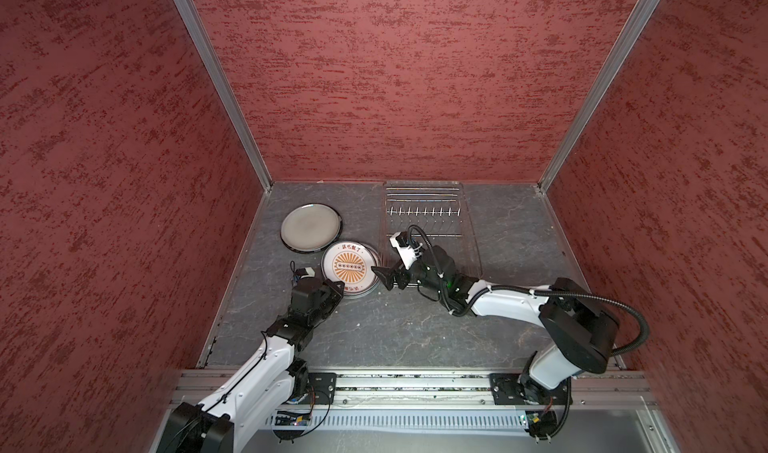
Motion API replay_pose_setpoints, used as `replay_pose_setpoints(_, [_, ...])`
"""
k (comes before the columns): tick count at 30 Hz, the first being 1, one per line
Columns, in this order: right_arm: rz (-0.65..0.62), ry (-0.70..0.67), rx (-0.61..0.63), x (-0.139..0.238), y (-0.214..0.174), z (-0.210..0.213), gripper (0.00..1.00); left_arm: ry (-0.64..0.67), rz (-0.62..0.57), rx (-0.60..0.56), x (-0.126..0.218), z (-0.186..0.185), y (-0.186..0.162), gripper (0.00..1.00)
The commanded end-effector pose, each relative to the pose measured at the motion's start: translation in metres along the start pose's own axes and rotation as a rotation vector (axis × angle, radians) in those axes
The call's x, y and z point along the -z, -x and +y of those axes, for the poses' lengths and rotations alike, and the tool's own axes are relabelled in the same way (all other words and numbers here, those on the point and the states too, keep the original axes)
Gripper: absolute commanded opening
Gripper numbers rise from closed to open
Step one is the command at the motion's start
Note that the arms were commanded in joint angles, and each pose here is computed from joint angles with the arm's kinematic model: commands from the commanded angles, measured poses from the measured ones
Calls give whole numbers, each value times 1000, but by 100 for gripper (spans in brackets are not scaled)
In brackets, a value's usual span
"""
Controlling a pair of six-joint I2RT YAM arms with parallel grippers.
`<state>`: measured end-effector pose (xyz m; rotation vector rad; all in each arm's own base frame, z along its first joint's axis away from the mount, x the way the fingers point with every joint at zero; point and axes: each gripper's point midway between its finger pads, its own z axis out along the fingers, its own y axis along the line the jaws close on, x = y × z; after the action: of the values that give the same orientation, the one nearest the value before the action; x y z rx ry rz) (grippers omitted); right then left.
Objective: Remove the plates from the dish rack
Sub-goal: 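Press the plate flat onto the stack with the right gripper while left gripper steadies it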
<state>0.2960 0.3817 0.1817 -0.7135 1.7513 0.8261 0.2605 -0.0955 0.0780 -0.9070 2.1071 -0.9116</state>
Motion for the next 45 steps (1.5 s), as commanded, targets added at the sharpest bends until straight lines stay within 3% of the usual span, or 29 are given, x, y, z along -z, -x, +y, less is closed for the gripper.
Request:
replay_pose_setpoints(1, [-31, -21, 30, 0, 10, 1, 99, -33, -26, -10, 2, -15, 9, 19])
replay_pose_setpoints(7, [-49, -44, 44, -2, 11, -4, 99, -18, -33, -4, 0, -12, 10, 24])
replay_pose_setpoints(11, [-41, -46, 39, -2, 9, -4, 99, -10, -38, 1, 0, -10, 11, 38])
replay_pose_setpoints(24, [-41, -46, 36, -4, 9, -4, 99, -9, -70, 5, 7, -9, 15, 45])
replay_pose_setpoints(25, [-42, -48, 36, -4, 9, -5, 99, -9, -72, 5, 7, -9, 16, 52])
replay_pose_setpoints(30, [-41, -51, 36, -3, 9, -5, 99, 6, -106, 7, 8, -5, 20, 61])
replay_pose_setpoints(34, [-42, -55, 36, -3, 9, -6, 99, 12, -124, -13, 9, -5, 22, 61])
replay_pose_setpoints(38, [-44, -46, 36, -2, 9, -4, 99, 20, -144, -65, 8, -9, 22, 51])
replay_pose_setpoints(45, [-50, -61, 39, 1, 10, -7, 99, 37, -60, -67, -1, -13, 8, 51])
